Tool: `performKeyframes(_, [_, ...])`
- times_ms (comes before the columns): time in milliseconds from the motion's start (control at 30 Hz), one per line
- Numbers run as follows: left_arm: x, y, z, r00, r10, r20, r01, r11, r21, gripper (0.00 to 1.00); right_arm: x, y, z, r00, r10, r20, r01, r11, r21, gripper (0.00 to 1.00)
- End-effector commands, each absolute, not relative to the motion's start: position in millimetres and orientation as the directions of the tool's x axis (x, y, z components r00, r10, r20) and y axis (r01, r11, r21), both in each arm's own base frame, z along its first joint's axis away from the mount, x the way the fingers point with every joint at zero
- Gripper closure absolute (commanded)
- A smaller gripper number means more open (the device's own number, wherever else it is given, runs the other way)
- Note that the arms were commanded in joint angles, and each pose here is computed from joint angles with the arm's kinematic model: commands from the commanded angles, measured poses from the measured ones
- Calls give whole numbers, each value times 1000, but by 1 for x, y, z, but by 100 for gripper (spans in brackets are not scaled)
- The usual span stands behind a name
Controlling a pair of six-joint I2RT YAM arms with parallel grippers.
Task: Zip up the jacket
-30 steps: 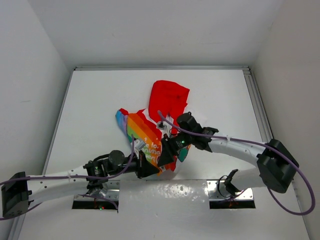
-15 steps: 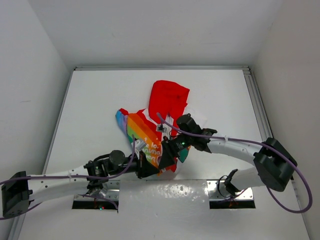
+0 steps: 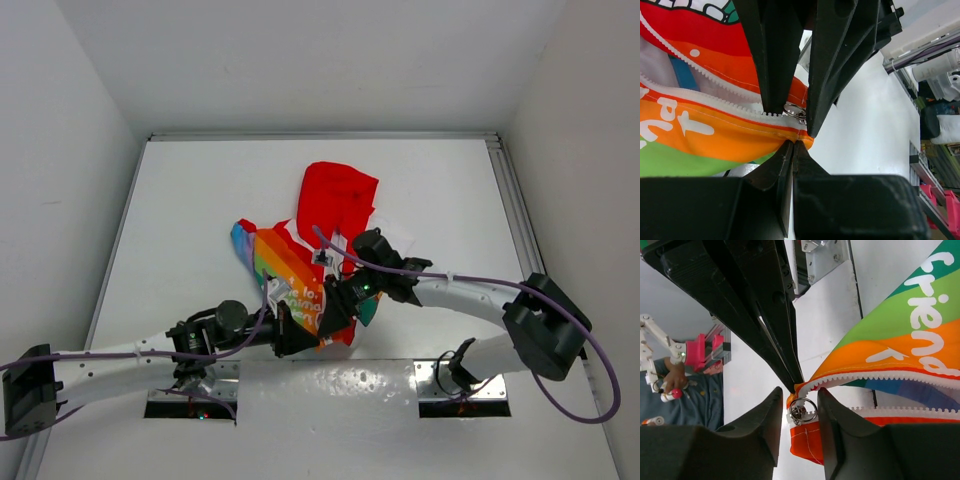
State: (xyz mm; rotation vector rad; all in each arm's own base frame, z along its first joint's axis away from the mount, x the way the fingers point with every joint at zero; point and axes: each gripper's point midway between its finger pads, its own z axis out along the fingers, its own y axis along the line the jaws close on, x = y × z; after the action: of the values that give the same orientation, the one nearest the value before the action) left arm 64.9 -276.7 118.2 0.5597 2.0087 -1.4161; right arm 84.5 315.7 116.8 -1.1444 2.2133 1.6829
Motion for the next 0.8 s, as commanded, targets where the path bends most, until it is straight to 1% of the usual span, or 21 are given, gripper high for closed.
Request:
performKeyframes(0, [63, -281, 136, -706, -43, -707, 671, 278, -687, 100, 84, 319, 127, -675, -467, -571, -656, 26, 754, 67])
performKeyframes(100, [63, -282, 138, -701, -38, -712, 676, 281, -681, 100, 84, 318, 130, -673, -462, -578, -662, 27, 749, 71])
performKeyframes(233, [62, -282, 136, -705, -41, -708, 673, 276, -686, 100, 85, 317, 129, -672, -458, -582, -670, 41, 741, 73])
performKeyframes(300, [63, -282, 140, -700, -39, -713, 679, 274, -681, 100, 86, 317, 129, -674, -454, -583, -672, 50, 738, 77])
performKeyframes(333, [63, -282, 139, -701, -39, -712, 678, 274, -682, 100, 87, 316, 128, -672, -456, -584, -675, 51, 736, 81])
performKeyframes(433, [62, -282, 138, -703, -43, -710, 675, 273, -685, 100, 87, 316, 129, -675, -449, -585, -674, 54, 737, 86])
performKeyframes(533, [62, -282, 139, -700, -35, -714, 680, 275, -680, 100, 88, 316, 130, -670, -442, -596, -686, 61, 725, 98])
performKeyframes(567, [63, -282, 138, -700, -38, -713, 678, 277, -681, 100, 90, 316, 130, -671, -439, -598, -690, 73, 720, 100])
performKeyframes(733, [63, -282, 140, -696, -33, -717, 683, 278, -676, 100, 92, 315, 129, -676, -429, -599, -694, 96, 714, 100])
performKeyframes(767, [63, -282, 139, -697, -35, -717, 682, 279, -676, 100, 95, 314, 127, -681, -423, -598, -696, 117, 709, 100])
